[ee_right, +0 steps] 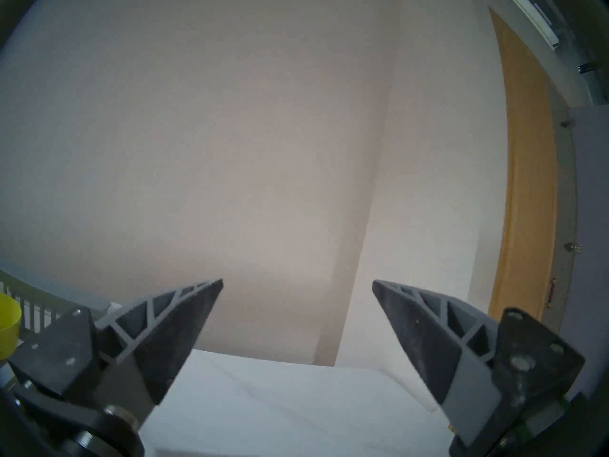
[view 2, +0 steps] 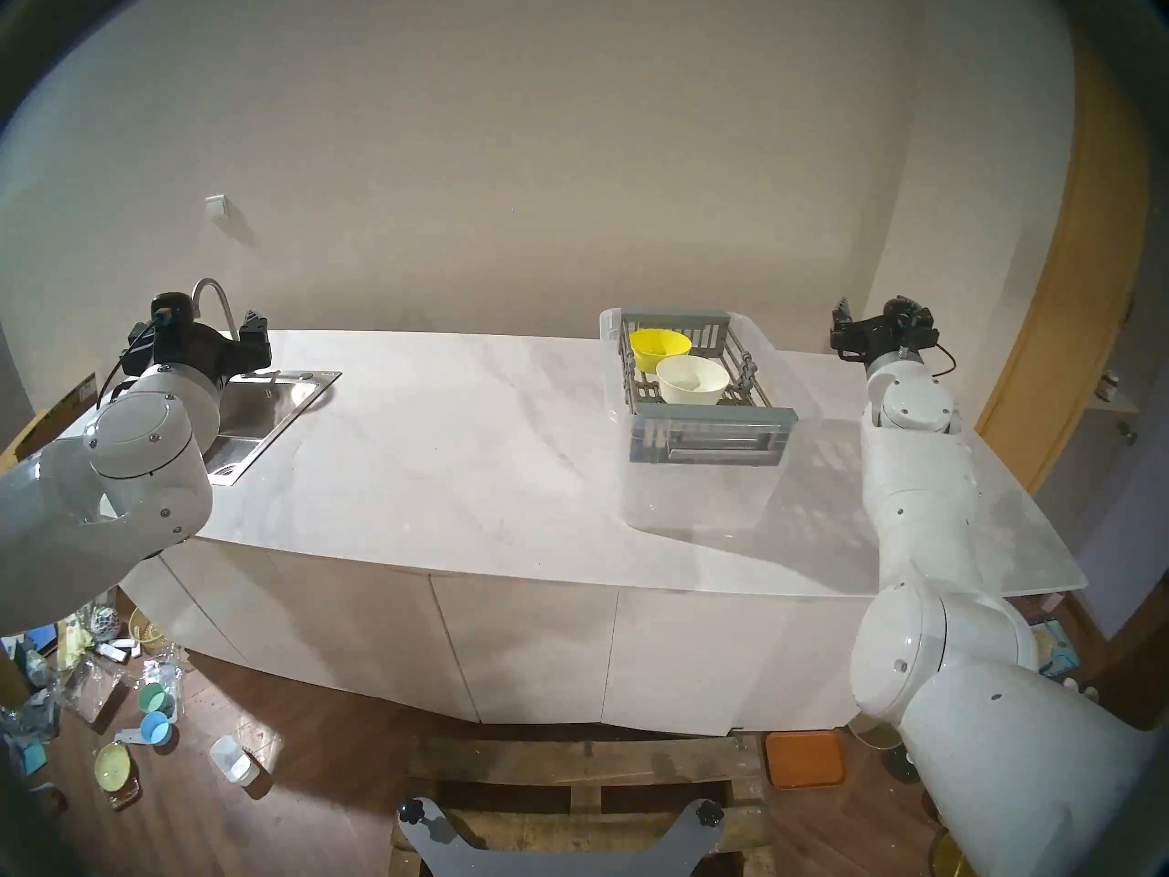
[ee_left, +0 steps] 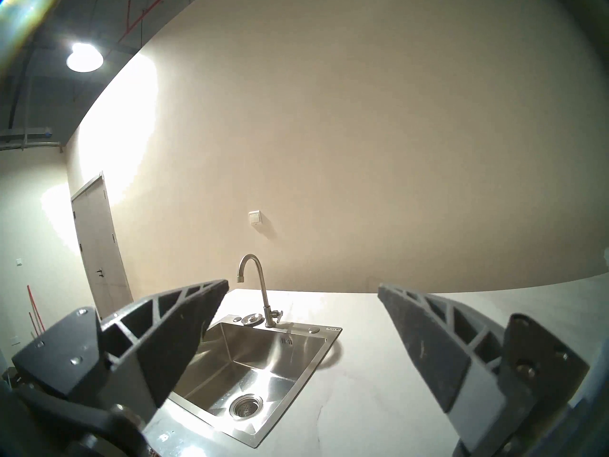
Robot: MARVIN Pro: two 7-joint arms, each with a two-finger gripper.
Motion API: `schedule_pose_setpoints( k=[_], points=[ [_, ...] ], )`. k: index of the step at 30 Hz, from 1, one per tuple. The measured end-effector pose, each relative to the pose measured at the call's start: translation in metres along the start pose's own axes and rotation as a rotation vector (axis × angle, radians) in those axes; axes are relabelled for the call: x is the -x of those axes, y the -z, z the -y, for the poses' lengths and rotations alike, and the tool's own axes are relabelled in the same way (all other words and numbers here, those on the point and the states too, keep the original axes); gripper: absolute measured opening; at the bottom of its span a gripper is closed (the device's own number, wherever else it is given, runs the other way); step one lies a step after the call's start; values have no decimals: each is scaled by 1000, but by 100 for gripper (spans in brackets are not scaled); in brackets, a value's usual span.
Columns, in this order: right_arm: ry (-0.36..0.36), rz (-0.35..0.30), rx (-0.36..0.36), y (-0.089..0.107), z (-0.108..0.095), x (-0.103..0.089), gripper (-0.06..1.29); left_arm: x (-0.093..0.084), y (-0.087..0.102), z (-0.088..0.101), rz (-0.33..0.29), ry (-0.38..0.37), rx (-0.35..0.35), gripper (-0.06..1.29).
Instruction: Place the plate or bowl neatly into the plate slot of the drying rack
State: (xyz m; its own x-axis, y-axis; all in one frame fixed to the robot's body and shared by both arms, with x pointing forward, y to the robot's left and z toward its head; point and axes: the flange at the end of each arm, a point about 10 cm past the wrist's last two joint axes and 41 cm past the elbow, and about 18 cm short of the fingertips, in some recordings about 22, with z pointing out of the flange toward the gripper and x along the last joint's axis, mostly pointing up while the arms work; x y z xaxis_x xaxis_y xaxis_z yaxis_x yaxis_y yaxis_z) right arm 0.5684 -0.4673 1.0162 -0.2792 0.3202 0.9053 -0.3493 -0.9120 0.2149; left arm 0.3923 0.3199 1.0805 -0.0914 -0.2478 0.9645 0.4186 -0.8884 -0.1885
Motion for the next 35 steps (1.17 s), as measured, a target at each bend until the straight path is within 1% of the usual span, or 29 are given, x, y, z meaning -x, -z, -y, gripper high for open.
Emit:
schedule_pose_setpoints(
  k=[3,6,12,14,16,18,19,23,26,27,29,30,32,35],
  points=[
    [15,-50,19,10,-7,-9,123,0,0,0,-1,0,0,123],
    [27,-118,30,21,-10,-27,123,-1,0,0,-2,1,-1,123],
    [6,-199,40,42,0,-50,123,-2,-1,0,-5,2,-1,123],
    [-15,-241,51,58,5,-61,123,-3,-1,1,-7,3,-2,123],
    [-23,-252,54,63,7,-65,123,-3,-1,1,-7,3,-2,123],
    [-43,-276,66,75,10,-72,123,-4,-1,1,-9,3,-2,123],
    [-47,-282,68,78,11,-74,123,-4,-1,1,-9,3,-2,123],
    [-80,-305,95,104,12,-87,123,-5,-1,1,-12,4,-2,123],
    [-105,-288,105,119,15,-93,123,-5,-1,1,-13,4,-3,123],
    [-119,-263,111,128,16,-95,123,-5,-1,1,-14,4,-3,123],
    [-133,-220,112,136,17,-96,123,-6,-1,1,-14,4,-3,123],
    [-144,-177,112,144,17,-97,123,-6,-1,1,-15,4,-3,123],
    [-146,-126,106,156,15,-100,123,-6,-1,1,-16,4,-3,123],
    [-138,-68,97,171,11,-108,123,-6,-1,1,-18,4,-3,123]
  ],
)
